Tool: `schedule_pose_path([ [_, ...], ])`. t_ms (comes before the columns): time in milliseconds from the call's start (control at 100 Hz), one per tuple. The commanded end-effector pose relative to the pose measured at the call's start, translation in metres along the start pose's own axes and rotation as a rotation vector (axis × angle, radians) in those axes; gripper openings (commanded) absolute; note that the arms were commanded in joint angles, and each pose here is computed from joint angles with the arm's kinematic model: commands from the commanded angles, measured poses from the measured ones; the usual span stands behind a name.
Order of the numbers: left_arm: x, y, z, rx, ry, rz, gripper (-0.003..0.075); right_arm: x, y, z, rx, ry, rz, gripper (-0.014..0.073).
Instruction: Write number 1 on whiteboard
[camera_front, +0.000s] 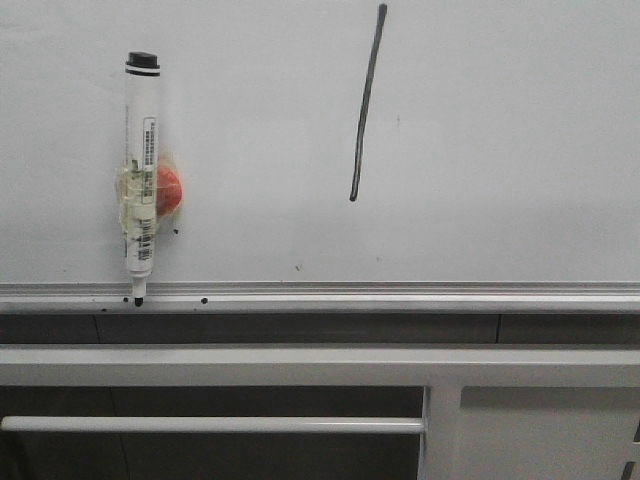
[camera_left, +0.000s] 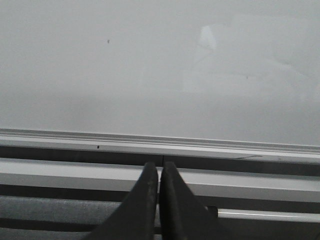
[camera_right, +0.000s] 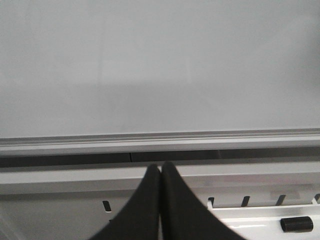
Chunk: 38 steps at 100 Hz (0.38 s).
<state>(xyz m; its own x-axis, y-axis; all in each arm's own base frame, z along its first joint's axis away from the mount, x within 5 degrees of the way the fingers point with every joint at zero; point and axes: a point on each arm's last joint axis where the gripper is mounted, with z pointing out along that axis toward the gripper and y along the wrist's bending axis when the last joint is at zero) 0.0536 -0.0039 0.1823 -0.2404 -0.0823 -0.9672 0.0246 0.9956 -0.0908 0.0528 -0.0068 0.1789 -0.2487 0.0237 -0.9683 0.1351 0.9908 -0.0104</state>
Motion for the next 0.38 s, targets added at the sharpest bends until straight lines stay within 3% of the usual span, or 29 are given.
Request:
schedule_pose_path([
  [0,-0.0053,-0.0011,-0.0012,0.023,-0.09,-0.012,-0.002,0.007,-0.0001,0.002,0.004,-0.001,-0.009,-0.0064],
  [370,-0.0053,-0.0008,-0.0012,0.017,-0.091,-0.013,-0.002,0.007,-0.0001,0.002,0.004,-0.001,-0.009,-0.0064],
])
